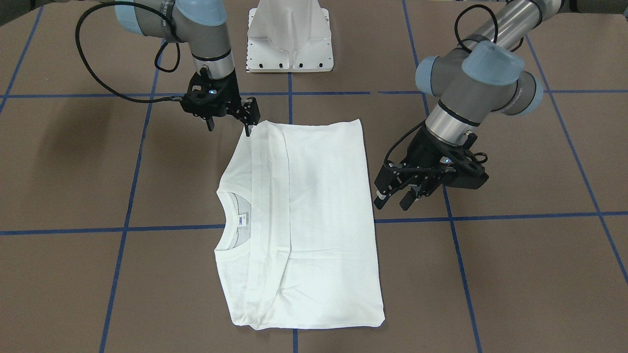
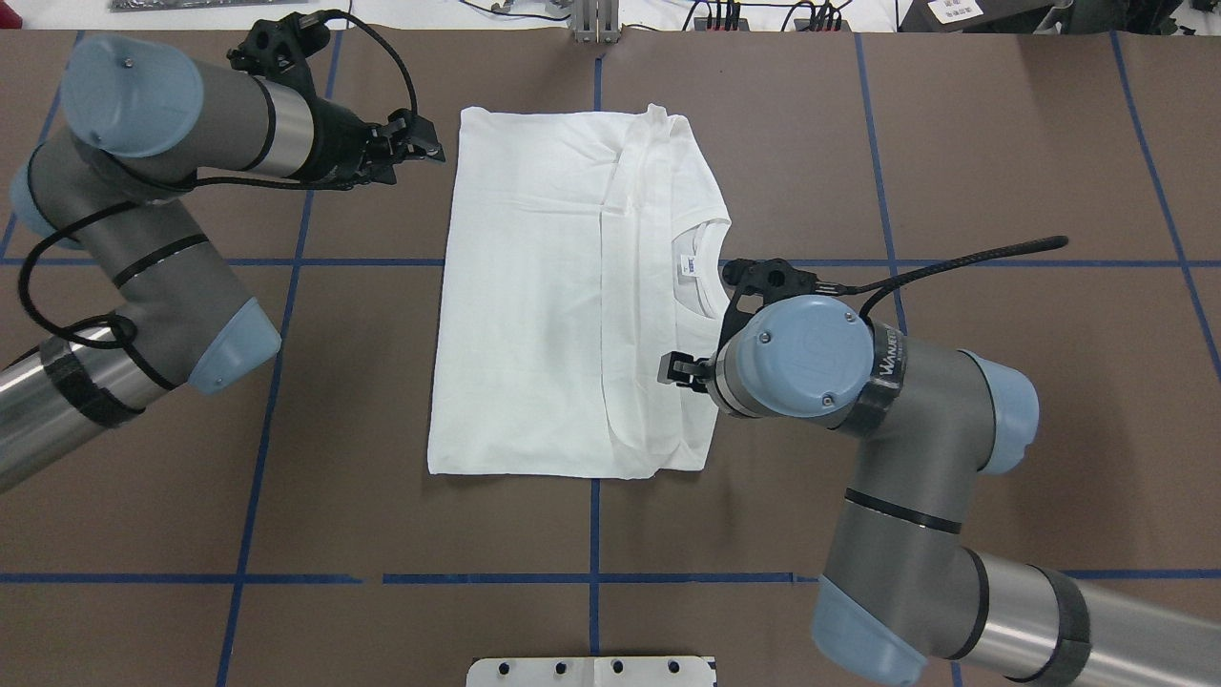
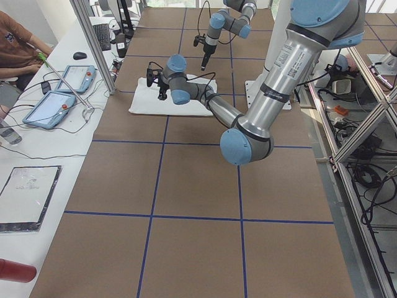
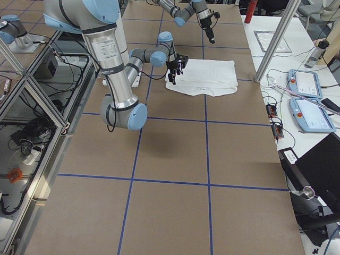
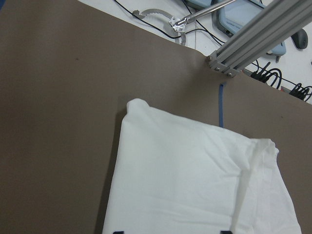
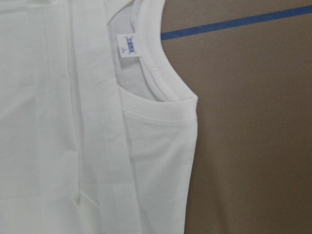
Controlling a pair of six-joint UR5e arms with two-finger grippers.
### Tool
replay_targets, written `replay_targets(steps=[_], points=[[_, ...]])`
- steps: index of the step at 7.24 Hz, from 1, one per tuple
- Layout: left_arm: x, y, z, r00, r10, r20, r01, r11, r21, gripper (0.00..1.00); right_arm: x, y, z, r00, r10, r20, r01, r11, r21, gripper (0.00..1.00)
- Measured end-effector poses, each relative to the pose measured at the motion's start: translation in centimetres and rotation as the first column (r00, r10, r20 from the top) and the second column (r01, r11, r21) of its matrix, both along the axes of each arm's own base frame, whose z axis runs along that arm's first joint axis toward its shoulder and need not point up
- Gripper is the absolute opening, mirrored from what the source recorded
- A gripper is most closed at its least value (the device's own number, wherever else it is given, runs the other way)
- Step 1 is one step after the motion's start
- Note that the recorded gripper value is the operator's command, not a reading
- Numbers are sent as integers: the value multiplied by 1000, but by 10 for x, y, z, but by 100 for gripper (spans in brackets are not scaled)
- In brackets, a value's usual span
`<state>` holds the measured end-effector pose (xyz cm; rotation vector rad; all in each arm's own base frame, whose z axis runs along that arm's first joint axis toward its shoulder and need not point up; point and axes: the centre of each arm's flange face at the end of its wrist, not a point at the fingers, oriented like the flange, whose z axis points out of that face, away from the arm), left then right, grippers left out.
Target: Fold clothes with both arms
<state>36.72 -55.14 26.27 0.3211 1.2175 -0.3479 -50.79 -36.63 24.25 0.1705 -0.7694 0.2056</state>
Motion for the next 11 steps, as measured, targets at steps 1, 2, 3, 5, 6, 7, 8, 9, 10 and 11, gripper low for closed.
replay_targets(steps=[1,2,3,5,6,7,8,9,10,11], points=[[-9,12,1,1000,10,6,-10,1000,-12,73,-23,-3,-10,992,-113,-47,117,989,86,100],[-14,17,7,1000,14,14,-13,1000,-23,73,-46,-8,-22,970,-223,-96,235,961,146,100],[-16,19,15,1000,14,21,-13,999,-34,73,-65,-11,-28,942,-308,-132,327,930,166,100],[-19,23,28,1000,13,28,-11,999,-51,73,-86,-14,-35,889,-414,-197,447,878,172,100],[-19,23,31,999,13,29,-11,998,-55,73,-90,-11,-40,869,-442,-223,481,860,169,100],[-20,24,35,999,13,32,-11,998,-59,74,-97,-4,-43,851,-465,-244,509,845,163,100],[-20,24,38,999,13,35,-11,998,-64,75,-104,4,-40,838,-479,-262,527,835,157,100],[-21,25,41,999,14,38,-11,998,-67,75,-107,7,-34,829,-486,-275,536,831,149,100],[-21,26,42,999,14,38,-12,998,-68,75,-108,8,-28,819,-494,-291,547,825,139,100],[-21,27,42,999,14,37,-11,998,-68,75,-105,8,-22,803,-507,-313,565,815,130,100]])
